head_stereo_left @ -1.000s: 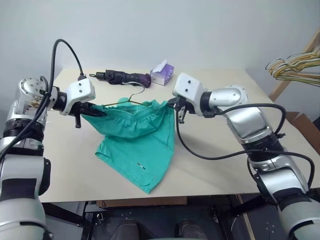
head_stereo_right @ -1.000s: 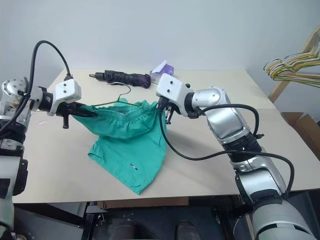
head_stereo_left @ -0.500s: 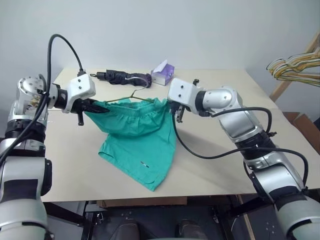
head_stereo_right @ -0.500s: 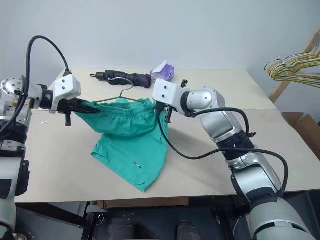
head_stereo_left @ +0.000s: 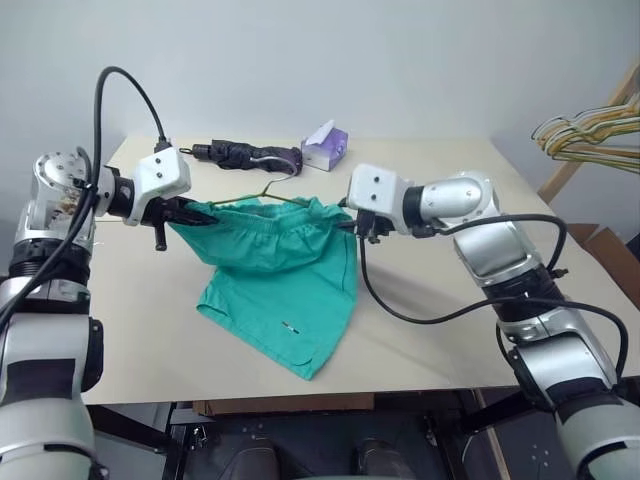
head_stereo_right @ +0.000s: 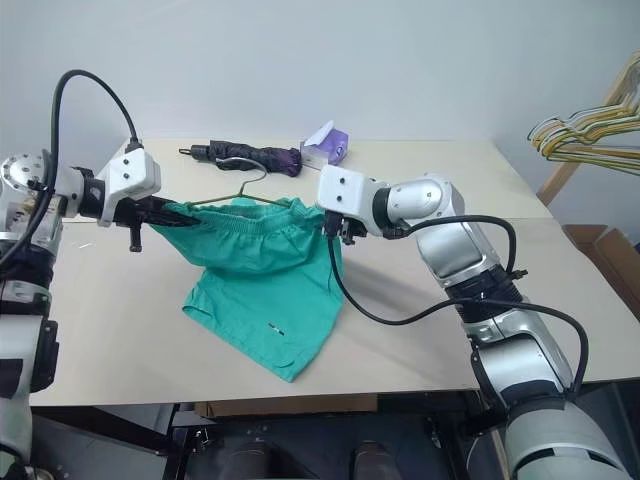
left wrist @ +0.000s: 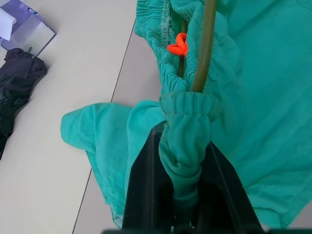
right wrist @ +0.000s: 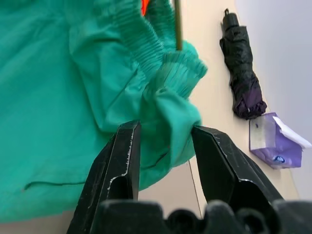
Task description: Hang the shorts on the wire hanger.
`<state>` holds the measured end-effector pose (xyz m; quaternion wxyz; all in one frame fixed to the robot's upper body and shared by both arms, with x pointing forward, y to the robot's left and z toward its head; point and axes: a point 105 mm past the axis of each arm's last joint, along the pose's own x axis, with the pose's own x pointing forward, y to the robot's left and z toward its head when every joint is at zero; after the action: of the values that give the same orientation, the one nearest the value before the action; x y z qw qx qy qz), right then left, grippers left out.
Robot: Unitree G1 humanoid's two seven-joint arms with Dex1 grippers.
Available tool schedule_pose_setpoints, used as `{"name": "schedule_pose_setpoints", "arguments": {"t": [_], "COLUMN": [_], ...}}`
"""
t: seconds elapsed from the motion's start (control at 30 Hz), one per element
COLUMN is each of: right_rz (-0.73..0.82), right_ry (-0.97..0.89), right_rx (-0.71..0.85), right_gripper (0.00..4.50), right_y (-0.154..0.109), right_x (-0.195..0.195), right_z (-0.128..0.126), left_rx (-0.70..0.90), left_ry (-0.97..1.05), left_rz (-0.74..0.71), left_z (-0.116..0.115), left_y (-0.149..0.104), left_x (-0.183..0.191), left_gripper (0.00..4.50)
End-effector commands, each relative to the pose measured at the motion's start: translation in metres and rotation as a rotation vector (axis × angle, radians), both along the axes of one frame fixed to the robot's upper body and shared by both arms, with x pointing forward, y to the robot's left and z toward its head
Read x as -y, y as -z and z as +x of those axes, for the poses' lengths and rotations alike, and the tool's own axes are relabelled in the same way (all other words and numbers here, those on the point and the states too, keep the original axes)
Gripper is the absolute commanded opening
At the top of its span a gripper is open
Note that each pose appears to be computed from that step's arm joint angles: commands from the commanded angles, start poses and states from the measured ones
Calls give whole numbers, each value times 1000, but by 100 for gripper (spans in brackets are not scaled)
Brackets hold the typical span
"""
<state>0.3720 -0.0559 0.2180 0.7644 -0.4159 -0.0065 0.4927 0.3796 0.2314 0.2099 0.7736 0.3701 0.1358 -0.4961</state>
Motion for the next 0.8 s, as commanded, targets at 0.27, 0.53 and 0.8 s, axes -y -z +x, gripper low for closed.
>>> {"name": "schedule_pose_setpoints", "arguments": {"t": [0.27,0.53,0.8], "right_rz": [47,80,4], "right_ry": [-29,-30,-54], "right_rx": [-105,-262,-309], "right_gripper": [363,363,240], "right_y": [-25,-15,11], "right_x": [-3,-14,-21], "right_z": [4,10,12], "left_rx": [61,60,59], "left_ry": [43,61,69], "left_rz": [4,-1,-21], "left_z": [-4,-8,-9], "left_y": [-13,-15,-18], "left_x": [5,7,10], "left_gripper": [7,7,7]}}
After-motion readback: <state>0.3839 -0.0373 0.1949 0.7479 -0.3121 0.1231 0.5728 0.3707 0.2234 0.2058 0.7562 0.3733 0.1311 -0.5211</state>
